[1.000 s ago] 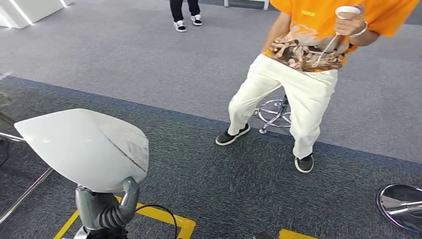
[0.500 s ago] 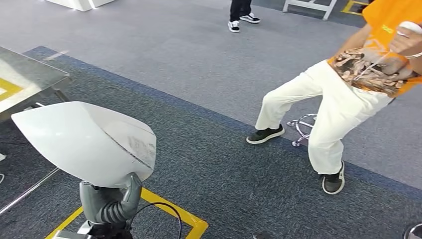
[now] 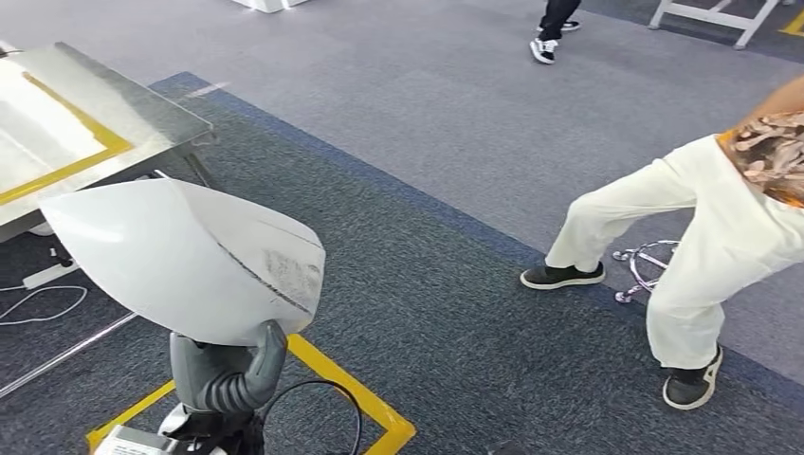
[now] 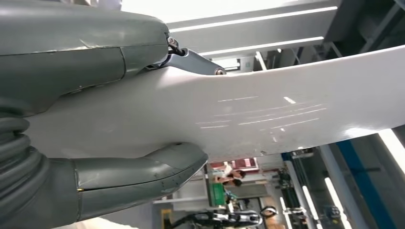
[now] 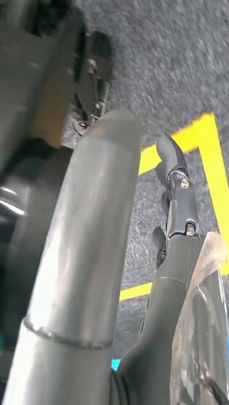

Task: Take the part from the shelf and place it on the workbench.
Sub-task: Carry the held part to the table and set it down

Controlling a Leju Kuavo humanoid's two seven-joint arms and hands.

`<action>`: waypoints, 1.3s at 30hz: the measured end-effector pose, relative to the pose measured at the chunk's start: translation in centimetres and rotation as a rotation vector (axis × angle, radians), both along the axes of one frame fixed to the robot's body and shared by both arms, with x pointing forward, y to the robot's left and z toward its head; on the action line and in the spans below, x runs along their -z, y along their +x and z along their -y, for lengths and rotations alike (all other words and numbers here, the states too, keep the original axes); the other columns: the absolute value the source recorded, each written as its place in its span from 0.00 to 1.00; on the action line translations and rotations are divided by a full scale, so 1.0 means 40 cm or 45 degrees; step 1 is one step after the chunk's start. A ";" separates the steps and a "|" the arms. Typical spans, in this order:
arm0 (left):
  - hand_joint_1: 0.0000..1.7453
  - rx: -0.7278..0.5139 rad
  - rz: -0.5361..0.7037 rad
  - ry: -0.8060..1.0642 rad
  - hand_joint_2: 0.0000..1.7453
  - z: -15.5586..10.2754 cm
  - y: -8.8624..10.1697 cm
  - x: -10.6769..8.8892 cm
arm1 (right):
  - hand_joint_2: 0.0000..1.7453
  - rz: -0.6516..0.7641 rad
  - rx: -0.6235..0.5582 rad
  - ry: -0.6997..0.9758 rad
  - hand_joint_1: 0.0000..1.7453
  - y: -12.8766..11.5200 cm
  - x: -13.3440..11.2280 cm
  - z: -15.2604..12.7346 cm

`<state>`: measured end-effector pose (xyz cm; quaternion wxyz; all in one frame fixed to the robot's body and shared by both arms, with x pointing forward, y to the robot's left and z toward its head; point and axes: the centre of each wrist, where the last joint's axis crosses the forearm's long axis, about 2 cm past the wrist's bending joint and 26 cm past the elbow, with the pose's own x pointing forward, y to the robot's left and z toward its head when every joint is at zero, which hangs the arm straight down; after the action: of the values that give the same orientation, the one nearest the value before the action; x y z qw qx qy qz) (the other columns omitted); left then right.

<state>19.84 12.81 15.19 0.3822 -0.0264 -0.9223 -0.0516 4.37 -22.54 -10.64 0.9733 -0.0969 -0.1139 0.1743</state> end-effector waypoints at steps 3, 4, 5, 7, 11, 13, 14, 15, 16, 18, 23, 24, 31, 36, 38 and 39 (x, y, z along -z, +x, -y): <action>1.00 0.009 -0.002 0.003 1.00 0.003 0.004 0.001 | 0.00 0.003 0.002 0.009 0.00 0.003 -0.002 -0.009; 1.00 0.013 -0.001 0.003 1.00 0.005 0.005 0.000 | 0.00 0.004 0.005 0.010 0.00 0.004 -0.002 -0.011; 1.00 0.019 0.001 0.005 1.00 0.007 0.008 -0.001 | 0.00 0.005 0.010 0.011 0.00 0.005 -0.002 -0.012; 1.00 0.031 0.003 0.006 1.00 0.012 0.013 -0.005 | 0.00 0.008 0.022 0.011 0.00 0.008 -0.003 -0.014; 1.00 0.049 0.020 -0.003 1.00 0.024 0.032 -0.025 | 0.00 0.014 0.029 0.016 0.00 0.013 -0.004 -0.015; 1.00 0.051 0.023 0.001 1.00 0.027 0.036 -0.028 | 0.00 0.012 0.027 0.026 0.00 0.009 -0.003 -0.015; 1.00 0.051 0.025 0.005 1.00 0.027 0.036 -0.028 | 0.00 0.011 0.026 0.032 0.00 0.007 -0.003 -0.015; 1.00 0.049 0.026 0.009 1.00 0.027 0.036 -0.028 | 0.00 0.012 0.025 0.039 0.00 0.005 -0.002 -0.014; 1.00 0.047 0.027 0.012 1.00 0.026 0.036 -0.028 | 0.00 0.014 0.026 0.048 0.00 0.005 -0.002 -0.013; 1.00 0.035 0.033 0.018 1.00 0.026 0.035 -0.027 | 0.00 0.019 0.037 0.068 0.00 0.005 -0.002 -0.012; 1.00 -0.026 0.032 0.051 1.00 0.015 0.021 -0.010 | 0.00 0.020 0.035 0.103 0.00 0.006 -0.001 -0.011; 1.00 -0.040 0.025 0.056 1.00 0.012 0.017 -0.006 | 0.00 0.013 0.028 0.107 0.00 0.005 -0.001 -0.011; 1.00 -0.123 -0.064 0.090 1.00 -0.011 -0.012 0.028 | 0.00 -0.038 -0.001 0.133 0.00 -0.002 0.001 -0.004; 1.00 -0.151 -0.059 0.105 1.00 -0.014 -0.017 0.030 | 0.00 -0.025 -0.032 0.157 0.00 0.003 0.001 -0.003; 1.00 -0.159 -0.061 0.108 1.00 -0.015 -0.019 0.031 | 0.00 -0.019 -0.038 0.161 0.00 0.008 0.000 -0.003; 1.00 -0.164 -0.062 0.110 1.00 -0.015 -0.020 0.031 | 0.00 -0.019 -0.038 0.160 0.00 0.010 0.000 -0.003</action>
<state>19.06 13.41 13.97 0.4077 0.0482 -0.9094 -0.0660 4.76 -22.41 -10.64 0.9756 -0.0326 -0.1186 0.1821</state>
